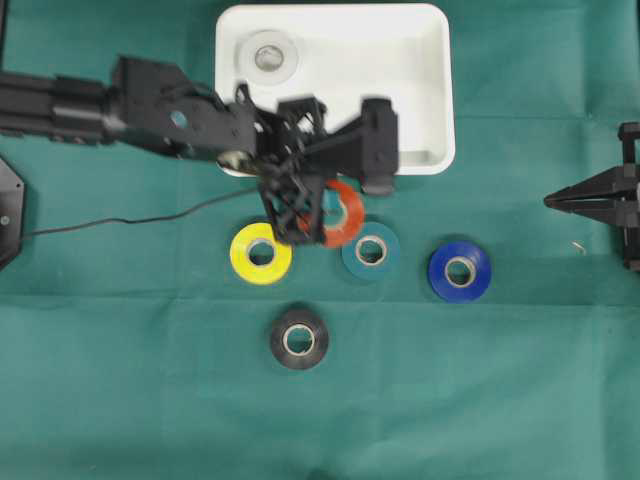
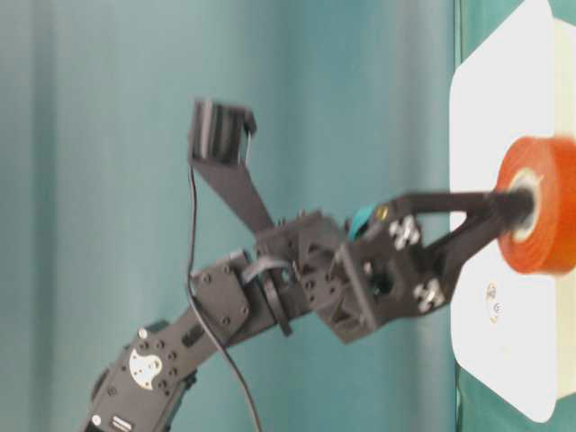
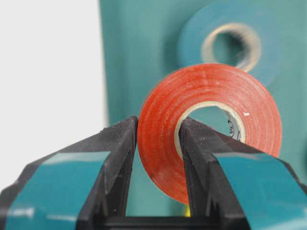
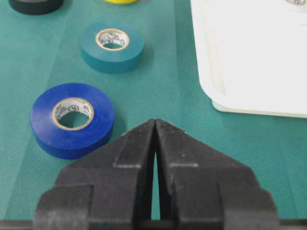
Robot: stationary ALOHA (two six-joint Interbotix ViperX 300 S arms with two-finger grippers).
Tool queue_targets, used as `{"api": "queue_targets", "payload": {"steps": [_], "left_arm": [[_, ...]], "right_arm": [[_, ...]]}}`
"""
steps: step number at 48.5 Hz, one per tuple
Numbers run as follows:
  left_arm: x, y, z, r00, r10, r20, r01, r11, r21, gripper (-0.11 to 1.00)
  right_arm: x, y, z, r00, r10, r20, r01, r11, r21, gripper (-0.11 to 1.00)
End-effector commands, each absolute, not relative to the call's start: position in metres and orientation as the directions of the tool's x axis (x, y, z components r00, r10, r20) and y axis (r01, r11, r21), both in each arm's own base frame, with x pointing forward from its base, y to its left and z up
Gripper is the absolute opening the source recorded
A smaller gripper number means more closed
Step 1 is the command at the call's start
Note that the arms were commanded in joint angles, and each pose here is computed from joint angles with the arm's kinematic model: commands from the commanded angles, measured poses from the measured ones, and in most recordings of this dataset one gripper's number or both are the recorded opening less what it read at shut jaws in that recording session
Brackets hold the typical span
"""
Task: Put the tape into the white case with the left arm.
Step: 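Lift the red roll and carry it into the white tray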
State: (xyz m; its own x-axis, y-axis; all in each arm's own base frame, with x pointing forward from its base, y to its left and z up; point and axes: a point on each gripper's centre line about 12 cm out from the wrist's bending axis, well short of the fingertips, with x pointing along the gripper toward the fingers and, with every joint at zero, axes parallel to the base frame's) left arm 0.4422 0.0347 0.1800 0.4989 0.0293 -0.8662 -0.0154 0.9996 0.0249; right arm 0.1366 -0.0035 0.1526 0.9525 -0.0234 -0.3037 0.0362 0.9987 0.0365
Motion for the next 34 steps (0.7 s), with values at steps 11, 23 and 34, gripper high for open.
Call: {"api": "queue_targets", "payload": {"steps": [11, 23, 34], "left_arm": [[0.400, 0.078, 0.211, 0.541, 0.097, -0.836, -0.081, 0.995, 0.063, 0.26], [0.370, 0.111, 0.197, 0.532, 0.152, -0.833, -0.129, 0.987, 0.098, 0.26], [0.356, 0.128, 0.181, 0.540, 0.188, -0.820, -0.153, 0.980, 0.124, 0.26]], "right_arm": [[0.139, -0.004, 0.157, 0.957, -0.024, -0.288, 0.035, 0.999, 0.034, -0.09], [0.138, -0.004, 0.157, 0.957, -0.024, -0.288, 0.036, 0.999, 0.036, -0.09], [0.138, -0.004, 0.157, 0.957, -0.024, -0.288, 0.036, 0.999, 0.037, -0.09]]}}
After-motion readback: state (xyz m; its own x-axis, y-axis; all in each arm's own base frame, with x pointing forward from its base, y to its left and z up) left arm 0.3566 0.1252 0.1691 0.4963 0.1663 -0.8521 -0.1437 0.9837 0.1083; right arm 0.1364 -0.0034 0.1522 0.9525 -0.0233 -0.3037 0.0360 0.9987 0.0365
